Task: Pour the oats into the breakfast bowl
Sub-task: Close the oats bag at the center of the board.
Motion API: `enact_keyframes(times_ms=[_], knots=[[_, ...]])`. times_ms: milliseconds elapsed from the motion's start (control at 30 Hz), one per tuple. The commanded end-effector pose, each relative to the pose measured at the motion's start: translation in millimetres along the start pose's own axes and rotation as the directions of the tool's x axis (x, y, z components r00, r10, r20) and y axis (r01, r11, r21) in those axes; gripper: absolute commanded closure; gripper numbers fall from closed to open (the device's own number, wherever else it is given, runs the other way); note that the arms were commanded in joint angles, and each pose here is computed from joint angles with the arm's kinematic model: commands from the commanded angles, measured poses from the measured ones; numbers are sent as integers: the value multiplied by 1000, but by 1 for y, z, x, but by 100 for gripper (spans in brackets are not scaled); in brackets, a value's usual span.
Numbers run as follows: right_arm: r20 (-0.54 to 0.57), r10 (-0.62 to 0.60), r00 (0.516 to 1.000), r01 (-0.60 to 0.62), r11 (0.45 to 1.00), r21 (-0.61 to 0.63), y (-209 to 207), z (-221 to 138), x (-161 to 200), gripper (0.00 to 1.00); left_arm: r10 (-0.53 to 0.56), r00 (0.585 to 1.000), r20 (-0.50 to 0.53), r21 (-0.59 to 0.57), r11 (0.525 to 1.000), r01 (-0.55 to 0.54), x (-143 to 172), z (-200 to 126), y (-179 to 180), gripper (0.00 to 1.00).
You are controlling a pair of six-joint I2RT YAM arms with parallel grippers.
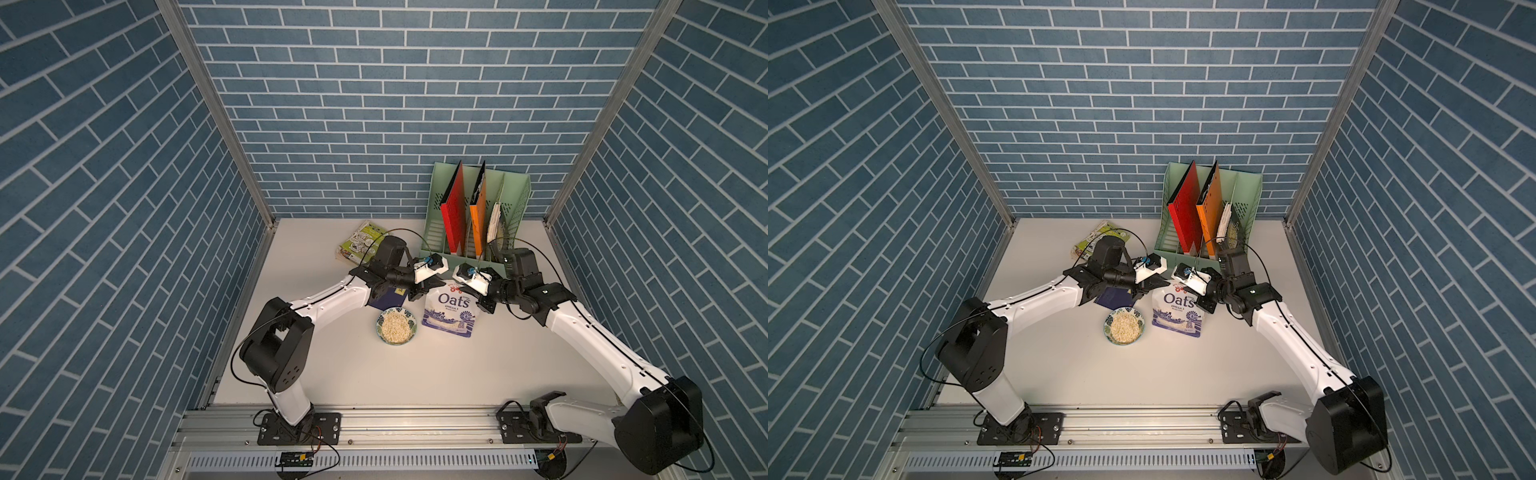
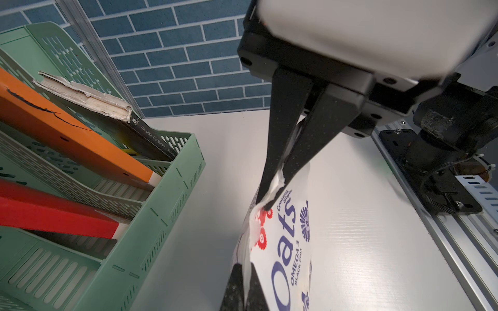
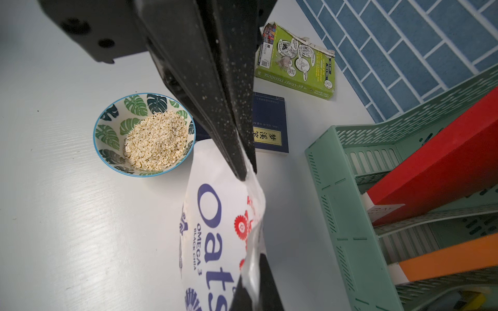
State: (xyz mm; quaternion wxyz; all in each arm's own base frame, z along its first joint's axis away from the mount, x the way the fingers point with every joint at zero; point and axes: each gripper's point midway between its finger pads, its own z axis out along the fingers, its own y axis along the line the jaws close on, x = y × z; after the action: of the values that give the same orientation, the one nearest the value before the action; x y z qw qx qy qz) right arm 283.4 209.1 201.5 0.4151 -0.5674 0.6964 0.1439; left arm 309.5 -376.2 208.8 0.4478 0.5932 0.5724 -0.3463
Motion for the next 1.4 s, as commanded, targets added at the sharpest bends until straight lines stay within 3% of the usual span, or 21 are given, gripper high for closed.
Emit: enact_keyframes(times_ms=[0, 67, 267, 333, 400, 533, 600, 667, 1033, 1367], knots=[[33, -5, 999, 3, 999, 46, -10, -10, -19, 92, 41, 998, 56, -2, 999, -41, -22, -9, -4, 100], [44, -9, 999, 7, 999, 41, -8, -7, -22, 85, 40, 997, 60, 3, 999, -40, -23, -9, -5, 100], [94, -8, 995, 5, 999, 34, -8, -1, -35, 84, 38, 997, 67, 6, 999, -38, -24, -9, -6, 100], [102, -5, 995, 3, 1000, 23, -7, 2, -36, 88, 37, 997, 67, 5, 999, -37, -24, -10, -6, 100], [100, -1, 995, -1, 1000, 12, -6, 6, -37, 100, 37, 997, 66, 5, 999, -37, -24, -10, -6, 100], [97, -2, 995, 0, 1000, 18, -6, 6, -37, 100, 36, 997, 67, 4, 999, -36, -24, -10, -7, 100], [107, -7, 994, 5, 1000, 22, -6, 5, -39, 86, 39, 997, 69, 2, 999, -39, -24, -11, -6, 100], [122, -18, 992, 16, 1000, 21, -4, 6, -43, 80, 38, 997, 73, 4, 999, -39, -26, -10, -7, 100], [88, -22, 996, 22, 1000, -1, -3, 23, -39, 84, 33, 996, 78, 4, 999, -33, -26, -11, -6, 100], [8, -71, 997, 71, 997, 25, -1, 17, -20, 77, 34, 996, 80, -2, 999, -34, -25, -12, -7, 100]])
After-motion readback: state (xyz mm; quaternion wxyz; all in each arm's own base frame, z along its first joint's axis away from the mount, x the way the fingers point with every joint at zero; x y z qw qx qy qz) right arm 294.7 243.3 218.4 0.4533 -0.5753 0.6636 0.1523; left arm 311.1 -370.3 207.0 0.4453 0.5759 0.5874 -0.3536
